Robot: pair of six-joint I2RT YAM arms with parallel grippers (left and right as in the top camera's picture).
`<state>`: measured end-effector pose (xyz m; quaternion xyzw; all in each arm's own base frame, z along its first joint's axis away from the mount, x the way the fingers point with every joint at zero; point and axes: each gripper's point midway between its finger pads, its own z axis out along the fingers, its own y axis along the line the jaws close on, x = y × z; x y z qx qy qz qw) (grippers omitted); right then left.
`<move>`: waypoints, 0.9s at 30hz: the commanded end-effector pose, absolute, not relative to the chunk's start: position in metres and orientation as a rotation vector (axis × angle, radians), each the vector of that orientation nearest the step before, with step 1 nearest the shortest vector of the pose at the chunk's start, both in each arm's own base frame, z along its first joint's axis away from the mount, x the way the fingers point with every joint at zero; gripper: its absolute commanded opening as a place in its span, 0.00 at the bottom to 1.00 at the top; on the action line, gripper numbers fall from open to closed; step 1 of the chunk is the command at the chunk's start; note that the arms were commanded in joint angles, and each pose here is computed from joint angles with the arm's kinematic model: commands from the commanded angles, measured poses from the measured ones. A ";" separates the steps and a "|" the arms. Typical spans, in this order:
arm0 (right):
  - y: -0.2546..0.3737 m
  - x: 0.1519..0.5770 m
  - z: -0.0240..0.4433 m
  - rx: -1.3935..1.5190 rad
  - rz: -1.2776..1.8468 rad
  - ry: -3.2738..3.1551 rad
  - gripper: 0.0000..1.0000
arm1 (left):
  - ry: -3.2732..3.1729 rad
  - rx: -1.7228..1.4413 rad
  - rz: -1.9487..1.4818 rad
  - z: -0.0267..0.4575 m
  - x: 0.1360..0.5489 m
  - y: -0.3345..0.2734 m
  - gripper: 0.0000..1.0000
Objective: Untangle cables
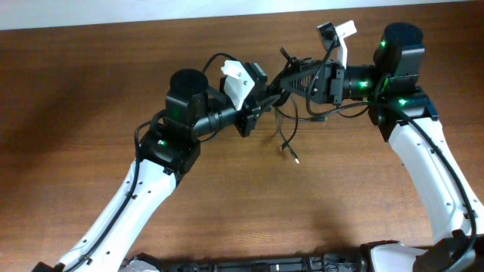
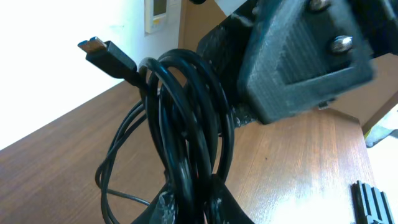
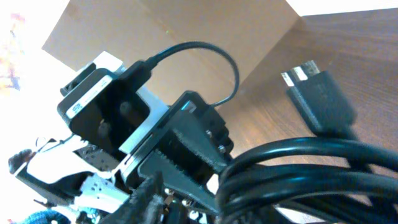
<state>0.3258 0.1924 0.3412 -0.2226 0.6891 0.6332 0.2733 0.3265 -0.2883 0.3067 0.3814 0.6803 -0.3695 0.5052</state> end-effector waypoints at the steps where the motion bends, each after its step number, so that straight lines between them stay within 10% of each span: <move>1: 0.198 0.316 0.346 -0.662 1.736 1.832 0.55 | 1.604 0.919 -0.886 0.319 0.326 -0.287 0.13; 12: 0.216 0.311 0.345 -0.699 1.732 1.828 0.56 | 1.617 0.922 -0.926 0.317 0.318 -0.297 0.18; 15: 0.216 0.311 0.345 -0.699 1.733 1.828 0.11 | 1.621 0.916 -0.918 0.317 0.320 -0.297 0.18; 19: 0.216 0.312 0.345 -0.692 1.726 1.831 0.18 | 1.620 0.916 -0.918 0.317 0.320 -0.297 0.17; 24: 0.215 0.315 0.345 -0.680 1.715 1.834 0.04 | 1.635 0.900 -0.898 0.315 0.323 -0.295 0.17; 27: 0.197 0.318 0.347 -0.665 1.726 1.823 0.04 | 1.644 0.859 -0.877 0.320 0.332 -0.275 0.40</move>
